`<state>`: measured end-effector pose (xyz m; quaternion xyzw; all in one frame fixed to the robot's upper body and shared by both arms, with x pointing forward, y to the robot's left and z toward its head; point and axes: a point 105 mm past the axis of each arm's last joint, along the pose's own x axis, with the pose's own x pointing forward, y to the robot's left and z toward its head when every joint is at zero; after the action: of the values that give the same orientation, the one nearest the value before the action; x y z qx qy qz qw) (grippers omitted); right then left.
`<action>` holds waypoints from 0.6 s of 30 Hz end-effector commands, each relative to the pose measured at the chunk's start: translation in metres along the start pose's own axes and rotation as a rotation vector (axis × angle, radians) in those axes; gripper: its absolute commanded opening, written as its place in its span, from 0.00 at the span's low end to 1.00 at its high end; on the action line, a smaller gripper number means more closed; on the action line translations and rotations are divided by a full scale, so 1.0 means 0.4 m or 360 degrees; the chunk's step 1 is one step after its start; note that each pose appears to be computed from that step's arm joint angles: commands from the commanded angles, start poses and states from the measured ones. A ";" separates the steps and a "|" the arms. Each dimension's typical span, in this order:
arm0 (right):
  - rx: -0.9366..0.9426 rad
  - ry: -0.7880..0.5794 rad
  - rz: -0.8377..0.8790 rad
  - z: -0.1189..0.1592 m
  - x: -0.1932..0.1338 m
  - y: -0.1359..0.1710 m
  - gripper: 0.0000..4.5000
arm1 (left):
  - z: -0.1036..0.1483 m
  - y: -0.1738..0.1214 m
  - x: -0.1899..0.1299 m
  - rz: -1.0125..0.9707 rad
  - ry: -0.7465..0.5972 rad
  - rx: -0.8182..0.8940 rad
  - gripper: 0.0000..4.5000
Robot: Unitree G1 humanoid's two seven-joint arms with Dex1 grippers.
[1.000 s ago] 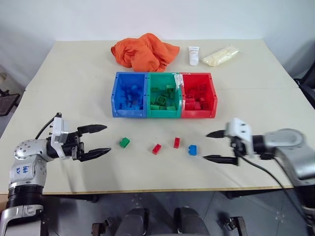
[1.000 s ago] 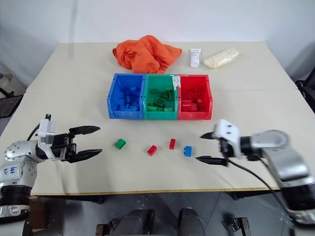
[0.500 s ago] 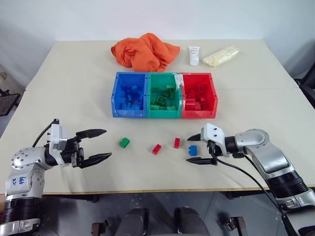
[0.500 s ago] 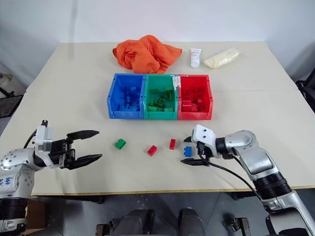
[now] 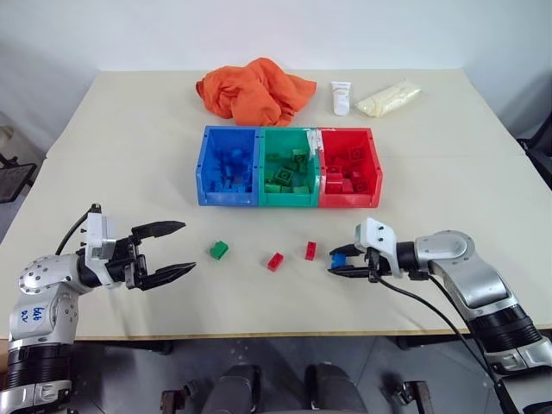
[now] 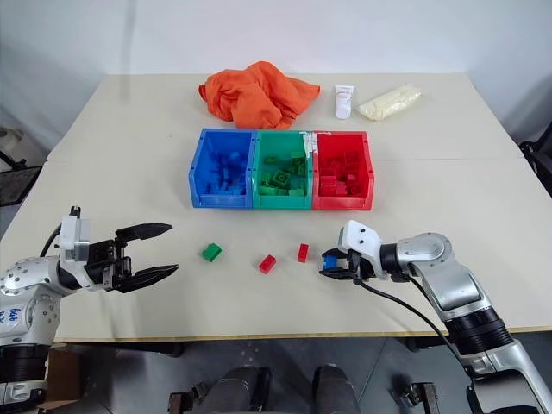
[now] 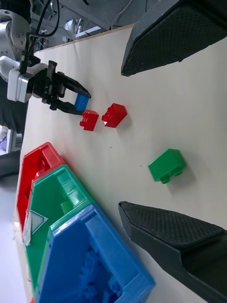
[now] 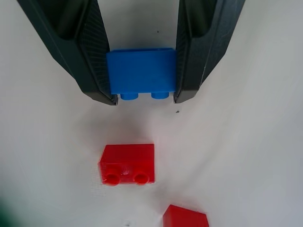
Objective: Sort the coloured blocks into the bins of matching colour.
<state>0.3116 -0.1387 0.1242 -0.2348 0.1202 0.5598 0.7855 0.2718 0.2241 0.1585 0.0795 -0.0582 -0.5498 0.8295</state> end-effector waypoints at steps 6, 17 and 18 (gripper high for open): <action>-0.0173 -0.0330 -0.0255 0.214 -0.031 -0.112 0.33 | 0.008 -0.008 0.006 -0.0011 -0.0036 0.0039 1.00; -0.0262 -0.0487 -0.0325 0.415 0.202 -0.235 0.33 | 0.014 0.001 0.015 -0.0009 -0.0057 0.0075 1.00; -0.0267 -0.0492 -0.0315 0.426 0.230 -0.231 0.33 | 0.015 0.002 0.016 -0.0010 -0.0059 0.0078 1.00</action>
<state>0.4140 -0.0084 0.2459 -0.2087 -0.0545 0.5241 0.8239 0.2742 0.2176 0.1596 0.0815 -0.0744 -0.5542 0.8251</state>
